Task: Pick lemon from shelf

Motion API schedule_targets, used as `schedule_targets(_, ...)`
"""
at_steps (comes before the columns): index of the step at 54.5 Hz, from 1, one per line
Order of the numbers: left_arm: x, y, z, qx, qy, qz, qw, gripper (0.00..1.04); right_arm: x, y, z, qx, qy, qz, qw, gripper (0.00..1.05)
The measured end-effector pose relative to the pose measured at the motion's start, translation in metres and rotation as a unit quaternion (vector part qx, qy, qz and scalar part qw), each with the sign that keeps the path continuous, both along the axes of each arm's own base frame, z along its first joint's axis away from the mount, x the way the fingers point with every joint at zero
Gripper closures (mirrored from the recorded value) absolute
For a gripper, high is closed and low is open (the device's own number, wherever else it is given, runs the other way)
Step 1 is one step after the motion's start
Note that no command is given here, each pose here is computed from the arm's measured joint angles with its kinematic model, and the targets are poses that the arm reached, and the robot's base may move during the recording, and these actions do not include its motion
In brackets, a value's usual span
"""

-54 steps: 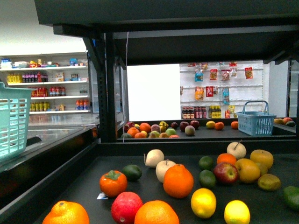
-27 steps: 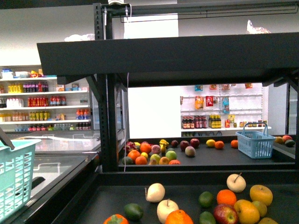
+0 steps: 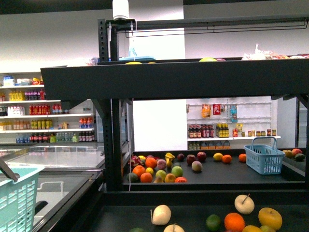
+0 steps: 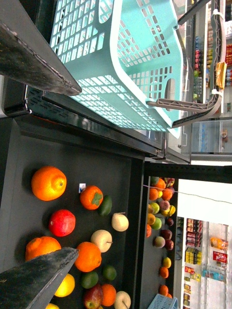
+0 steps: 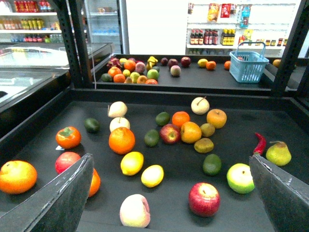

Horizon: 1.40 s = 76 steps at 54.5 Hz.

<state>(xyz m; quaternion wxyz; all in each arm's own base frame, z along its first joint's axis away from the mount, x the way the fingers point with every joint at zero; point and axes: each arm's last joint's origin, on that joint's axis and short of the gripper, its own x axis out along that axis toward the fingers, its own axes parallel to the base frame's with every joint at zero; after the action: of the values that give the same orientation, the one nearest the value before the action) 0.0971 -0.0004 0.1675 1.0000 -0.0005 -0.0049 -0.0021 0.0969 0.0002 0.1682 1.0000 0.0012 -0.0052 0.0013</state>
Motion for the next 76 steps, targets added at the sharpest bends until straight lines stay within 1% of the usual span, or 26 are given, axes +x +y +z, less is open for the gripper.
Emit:
schedule_targets(3, 0.000, 0.000, 0.000, -0.011, 0.010, 0.007, 1.000, 0.08, 0.000, 0.000, 0.000, 0.000, 0.000, 0.000, 1.000, 0.07)
schedule_targets(6, 0.002, -0.001, 0.000, -0.072, 0.058, 0.036, 0.995, 0.08, 0.000, 0.000, 0.000, 0.000, 0.000, 0.000, 1.000, 0.07)
schedule_targets(8, 0.004, -0.001, 0.003, -0.117, 0.076, 0.029, 0.990, 0.08, 0.000, 0.000, 0.000, 0.000, 0.000, 0.000, 1.000, 0.07)
schedule_targets(9, 0.005, -0.001, 0.005, -0.128, 0.080, 0.025, 0.988, 0.08, 0.000, 0.000, 0.000, 0.000, 0.000, 0.000, 1.000, 0.07)
schedule_targets(12, 0.012, 0.002, 0.018, -0.195, 0.091, 0.014, 0.977, 0.08, 0.000, 0.000, 0.000, 0.000, 0.000, 0.000, 1.000, 0.07)
schedule_targets(14, 0.018, 0.007, 0.031, -0.238, 0.087, 0.015, 0.967, 0.08, 0.000, 0.000, 0.000, 0.000, 0.000, 0.000, 1.000, 0.07)
schedule_targets(16, 0.024, 0.012, 0.041, -0.263, 0.082, 0.017, 0.961, 0.08, 0.000, 0.000, 0.000, 0.000, 0.000, 0.000, 1.000, 0.07)
schedule_targets(20, 0.044, 0.029, 0.074, -0.341, 0.068, 0.026, 0.937, 0.08, 0.000, 0.000, 0.000, 0.000, 0.000, 0.000, 1.000, 0.07)
schedule_targets(24, 0.070, 0.050, 0.103, -0.418, 0.071, 0.041, 0.905, 0.08, 0.000, 0.000, 0.000, 0.000, 0.000, 0.000, 1.000, 0.07)
schedule_targets(25, 0.073, 0.053, 0.106, -0.421, 0.071, 0.045, 0.903, 0.08, 0.000, 0.000, 0.000, 0.000, 0.000, 0.000, 1.000, 0.07)
schedule_targets(29, 0.096, 0.072, 0.121, -0.466, 0.074, 0.064, 0.879, 0.08, 0.000, 0.000, 0.000, 0.000, 0.000, 0.000, 1.000, 0.07)
schedule_targets(32, 0.110, 0.086, 0.128, -0.485, 0.078, 0.077, 0.868, 0.08, 0.000, 0.000, 0.000, 0.000, 0.000, 0.000, 1.000, 0.07)
schedule_targets(37, 0.148, 0.120, 0.133, -0.532, 0.097, 0.107, 0.834, 0.08, 0.000, 0.000, 0.000, 0.000, 0.000, 0.000, 1.000, 0.07)
schedule_targets(45, 0.191, 0.146, 0.131, -0.567, 0.117, 0.125, 0.806, 0.08, 0.000, 0.000, 0.000, 0.000, 0.000, 0.000, 1.000, 0.07)
schedule_targets(51, 0.222, 0.156, 0.130, -0.578, 0.127, 0.130, 0.796, 0.08, 0.000, 0.000, 0.000, 0.000, 0.000, 0.000, 1.000, 0.07)
schedule_targets(57, 0.253, 0.161, 0.127, -0.578, 0.134, 0.135, 0.794, 0.08, 0.000, 0.000, 0.000, 0.000, 0.000, 0.000, 1.000, 0.07)
schedule_targets(63, 0.280, 0.165, 0.122, -0.573, 0.133, 0.139, 0.797, 0.08, 0.000, 0.000, 0.000, 0.000, 0.000, 0.000, 1.000, 0.07)
schedule_targets(76, 0.317, 0.169, 0.127, -0.563, 0.121, 0.140, 0.806, 0.08, 0.000, 0.000, 0.000, 0.000, 0.000, 0.000, 1.000, 0.07)
